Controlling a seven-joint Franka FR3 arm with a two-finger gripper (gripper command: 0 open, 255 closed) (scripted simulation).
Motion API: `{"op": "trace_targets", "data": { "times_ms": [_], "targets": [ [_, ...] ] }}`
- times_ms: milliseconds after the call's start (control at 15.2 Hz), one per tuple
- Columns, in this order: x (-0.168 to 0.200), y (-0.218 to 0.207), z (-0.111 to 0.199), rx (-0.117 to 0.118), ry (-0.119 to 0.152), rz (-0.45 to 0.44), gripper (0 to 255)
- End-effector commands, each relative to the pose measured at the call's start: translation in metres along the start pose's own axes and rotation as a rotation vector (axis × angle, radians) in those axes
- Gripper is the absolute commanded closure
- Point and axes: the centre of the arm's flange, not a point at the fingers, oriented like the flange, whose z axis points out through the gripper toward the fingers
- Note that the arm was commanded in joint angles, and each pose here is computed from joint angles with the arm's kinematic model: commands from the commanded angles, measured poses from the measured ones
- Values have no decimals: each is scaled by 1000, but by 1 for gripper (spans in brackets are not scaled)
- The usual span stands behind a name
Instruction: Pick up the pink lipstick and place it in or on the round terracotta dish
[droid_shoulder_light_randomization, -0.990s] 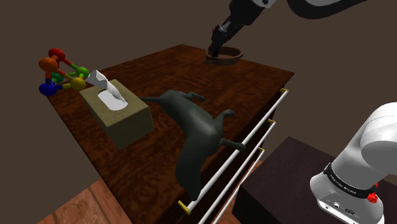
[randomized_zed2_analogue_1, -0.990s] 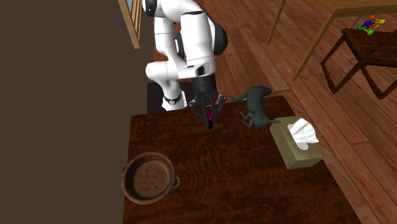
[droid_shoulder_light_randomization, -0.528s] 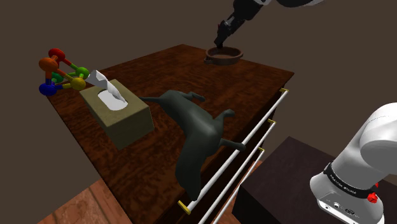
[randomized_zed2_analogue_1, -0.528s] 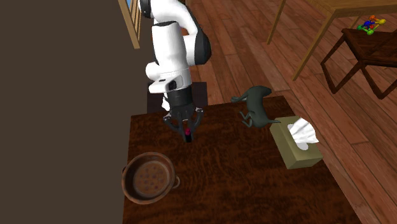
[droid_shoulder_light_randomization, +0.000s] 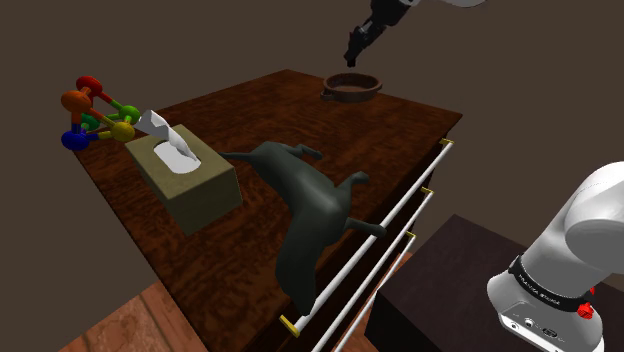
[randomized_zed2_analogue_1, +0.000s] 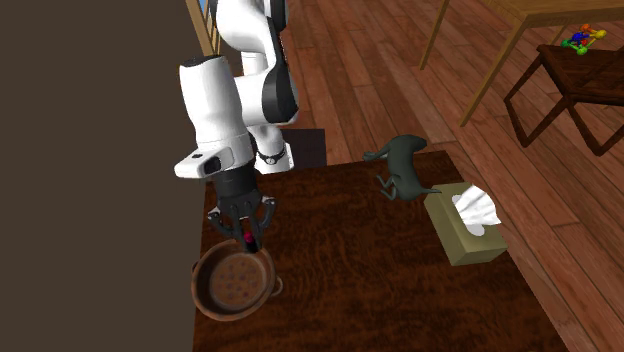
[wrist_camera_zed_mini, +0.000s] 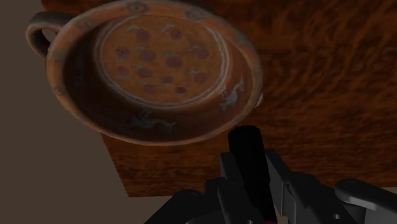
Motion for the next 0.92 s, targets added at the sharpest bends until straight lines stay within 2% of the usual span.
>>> {"op": "trace_targets", "data": {
  "times_ms": [0, 198, 858],
  "targets": [
    [7, 24, 8, -1, 0, -2, 255],
    [17, 59, 17, -1, 0, -2, 255],
    [-15, 59, 59, -1, 0, -2, 255]
  ]
}}
